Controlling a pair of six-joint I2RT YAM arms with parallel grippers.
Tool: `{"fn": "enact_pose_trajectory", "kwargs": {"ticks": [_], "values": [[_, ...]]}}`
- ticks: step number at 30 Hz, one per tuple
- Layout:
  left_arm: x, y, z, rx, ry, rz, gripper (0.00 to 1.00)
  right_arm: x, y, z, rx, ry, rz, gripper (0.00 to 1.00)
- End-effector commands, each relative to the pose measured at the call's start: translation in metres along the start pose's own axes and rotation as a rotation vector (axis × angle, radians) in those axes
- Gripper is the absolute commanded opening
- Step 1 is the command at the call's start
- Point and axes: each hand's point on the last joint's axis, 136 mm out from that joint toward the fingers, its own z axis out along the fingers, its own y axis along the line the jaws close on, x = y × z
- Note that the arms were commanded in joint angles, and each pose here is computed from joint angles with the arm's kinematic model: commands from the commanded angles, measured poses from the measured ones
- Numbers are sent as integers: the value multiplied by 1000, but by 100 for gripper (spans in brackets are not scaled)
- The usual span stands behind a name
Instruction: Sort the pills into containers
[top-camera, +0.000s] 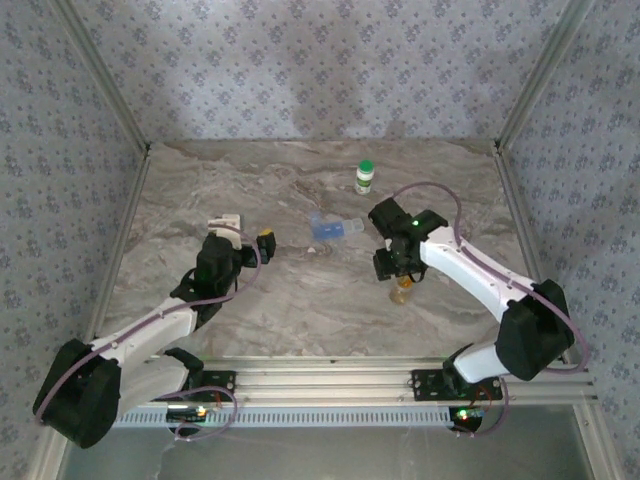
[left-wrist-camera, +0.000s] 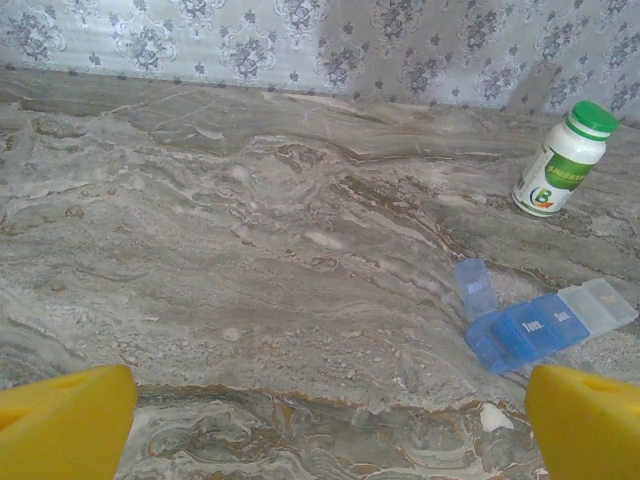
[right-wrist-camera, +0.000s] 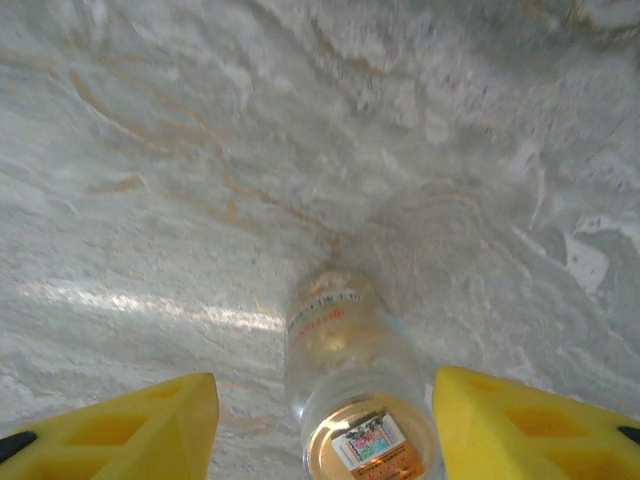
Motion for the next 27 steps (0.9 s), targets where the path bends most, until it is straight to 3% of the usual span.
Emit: {"fn": "enact_pose_trajectory", "kwargs": {"ticks": [1, 19, 27], "values": [[-19, -8, -2, 20, -47, -11, 100, 16, -5, 5, 29, 56, 17, 59], [-18, -11, -1, 25, -43, -3, 100, 45, -11, 11, 29, 89, 52, 55], [-18, -13, -1, 32, -43, 1, 100, 50, -4, 12, -21, 86, 65, 45]]}}
